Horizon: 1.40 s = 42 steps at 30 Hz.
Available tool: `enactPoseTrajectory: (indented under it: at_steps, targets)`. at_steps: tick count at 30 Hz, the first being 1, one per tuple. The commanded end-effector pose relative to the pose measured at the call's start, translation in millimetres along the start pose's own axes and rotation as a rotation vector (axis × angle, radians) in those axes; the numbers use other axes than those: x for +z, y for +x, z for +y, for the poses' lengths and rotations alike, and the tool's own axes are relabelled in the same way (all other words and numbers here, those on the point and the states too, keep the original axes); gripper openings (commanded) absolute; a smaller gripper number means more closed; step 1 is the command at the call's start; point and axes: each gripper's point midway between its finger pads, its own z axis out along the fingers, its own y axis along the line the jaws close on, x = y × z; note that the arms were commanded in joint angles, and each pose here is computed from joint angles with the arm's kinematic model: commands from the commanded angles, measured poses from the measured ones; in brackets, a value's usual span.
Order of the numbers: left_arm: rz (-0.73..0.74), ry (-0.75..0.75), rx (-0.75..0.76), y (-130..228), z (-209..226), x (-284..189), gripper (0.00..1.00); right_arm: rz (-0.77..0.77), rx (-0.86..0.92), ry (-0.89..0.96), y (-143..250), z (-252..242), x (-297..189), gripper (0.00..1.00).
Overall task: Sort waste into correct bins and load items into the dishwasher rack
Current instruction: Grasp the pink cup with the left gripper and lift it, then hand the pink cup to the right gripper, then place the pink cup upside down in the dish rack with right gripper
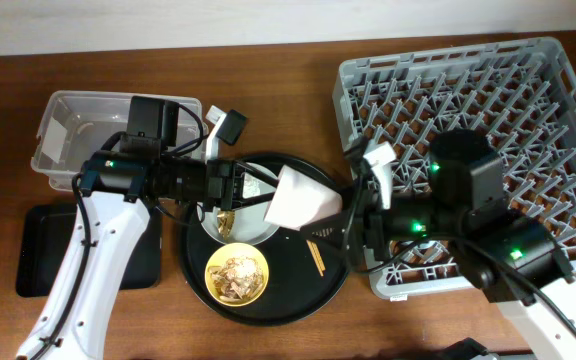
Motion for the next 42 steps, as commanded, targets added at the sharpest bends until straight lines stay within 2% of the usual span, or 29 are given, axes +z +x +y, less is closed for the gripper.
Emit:
enactPoseTrajectory:
  at_steps: [1, 3, 8, 11, 15, 18, 19, 20, 22, 25, 28, 33, 36, 39, 42]
  targets:
    - [0.001, 0.021, 0.034, -1.0, -7.9, 0.5, 0.00, -0.063, -0.018, 0.046, -9.2, -1.0, -16.6, 0.88]
    - [0.001, 0.021, 0.034, -1.0, -7.9, 0.5, 0.00, -0.075, -0.030, 0.048, -10.1, 2.2, -20.1, 0.91]
    - [0.001, 0.021, 0.040, -1.4, -8.0, 0.5, 0.00, -0.043, -0.028, 0.014, -4.7, 7.9, -12.4, 0.90]
    - [0.001, 0.024, 0.041, -1.6, -8.4, 0.5, 0.00, -0.018, -0.044, 0.001, -1.6, 7.7, -4.1, 0.83]
    - [0.001, 0.024, 0.039, -1.5, -8.4, 0.5, 0.00, -0.020, -0.045, 0.004, -2.8, 6.0, -3.7, 0.68]
    - [0.001, 0.022, 0.038, -1.3, -8.1, 0.5, 0.01, -0.036, -0.065, 0.005, -4.5, 10.7, -7.2, 0.67]
    - [0.001, 0.015, 0.037, -1.2, -6.9, 0.5, 0.10, -0.045, -0.071, 0.022, -5.3, 10.4, -9.3, 0.66]
    - [0.002, -0.003, 0.037, -1.2, -3.9, 0.5, 0.29, -0.055, -0.077, 0.041, -6.0, 10.0, -11.7, 0.66]
    - [0.007, -0.124, 0.030, -0.2, 16.9, -0.8, 0.52, -0.081, -0.082, 0.109, -5.8, 7.0, -20.2, 0.66]
    - [0.028, -0.365, -0.034, 9.0, 56.7, -10.9, 0.57, -0.110, -0.033, 0.250, 2.2, -7.4, -42.7, 0.66]
    - [0.062, -0.576, -0.096, 22.4, 87.9, -27.6, 0.58, -0.137, 0.103, 0.511, 20.4, -44.6, -82.1, 0.66]
    - [0.070, -0.607, -0.109, 25.8, 91.9, -30.6, 0.58, -0.165, 0.360, 0.946, 55.8, -109.2, -155.1, 0.66]
    - [0.071, -0.607, -0.109, 25.8, 91.9, -30.6, 0.58, -0.170, 0.520, 1.140, 76.6, -139.2, -195.2, 0.66]
    - [0.071, -0.607, -0.109, 25.8, 91.9, -30.6, 0.58, -0.135, 0.694, 1.243, 98.5, -166.9, -221.0, 0.65]
    - [0.071, -0.607, -0.109, 25.8, 91.9, -30.6, 0.58, -0.060, 0.813, 1.250, 114.9, -188.1, -224.3, 0.65]
